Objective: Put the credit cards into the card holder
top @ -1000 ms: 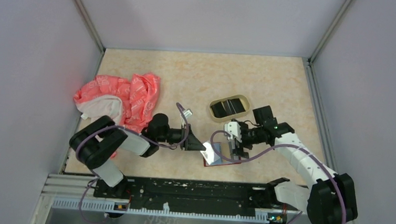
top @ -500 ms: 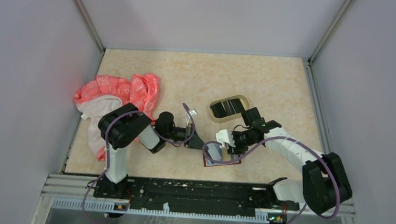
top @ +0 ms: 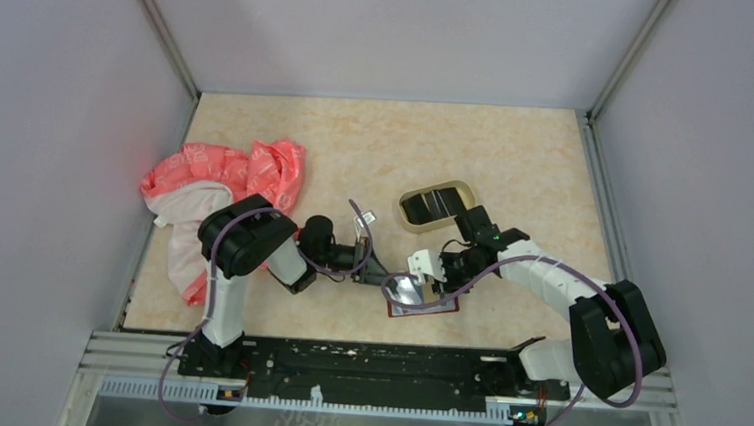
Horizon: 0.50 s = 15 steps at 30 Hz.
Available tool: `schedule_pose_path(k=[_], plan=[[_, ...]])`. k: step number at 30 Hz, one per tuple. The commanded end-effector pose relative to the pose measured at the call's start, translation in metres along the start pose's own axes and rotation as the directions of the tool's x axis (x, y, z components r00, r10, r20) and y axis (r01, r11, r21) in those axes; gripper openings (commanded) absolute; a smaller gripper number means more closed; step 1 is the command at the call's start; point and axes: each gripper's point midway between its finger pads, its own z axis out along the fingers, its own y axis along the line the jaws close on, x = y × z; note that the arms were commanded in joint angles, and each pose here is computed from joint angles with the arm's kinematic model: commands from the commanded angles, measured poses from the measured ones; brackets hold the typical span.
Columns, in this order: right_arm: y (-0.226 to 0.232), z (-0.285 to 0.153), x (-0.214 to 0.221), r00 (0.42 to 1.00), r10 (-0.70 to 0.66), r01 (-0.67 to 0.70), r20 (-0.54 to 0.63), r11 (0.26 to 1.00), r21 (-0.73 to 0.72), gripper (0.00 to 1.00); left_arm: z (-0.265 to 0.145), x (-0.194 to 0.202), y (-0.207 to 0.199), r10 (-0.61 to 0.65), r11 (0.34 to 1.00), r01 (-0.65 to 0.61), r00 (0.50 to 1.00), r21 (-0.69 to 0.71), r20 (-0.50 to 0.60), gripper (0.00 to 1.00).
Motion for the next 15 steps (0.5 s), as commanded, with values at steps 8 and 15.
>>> schedule_pose_path(k=[8,15], plan=[[-0.001,0.0,0.011,0.998,-0.021,0.021,-0.056,1.0,0.004,0.39,0.008,-0.015,-0.004,-0.022,0.999,0.024,0.999,-0.035,0.037,0.0],[0.0,-0.001,0.008,0.999,-0.021,0.021,-0.042,1.0,0.001,0.39,0.014,-0.015,-0.002,-0.025,0.999,0.025,1.0,-0.032,0.016,0.0]])
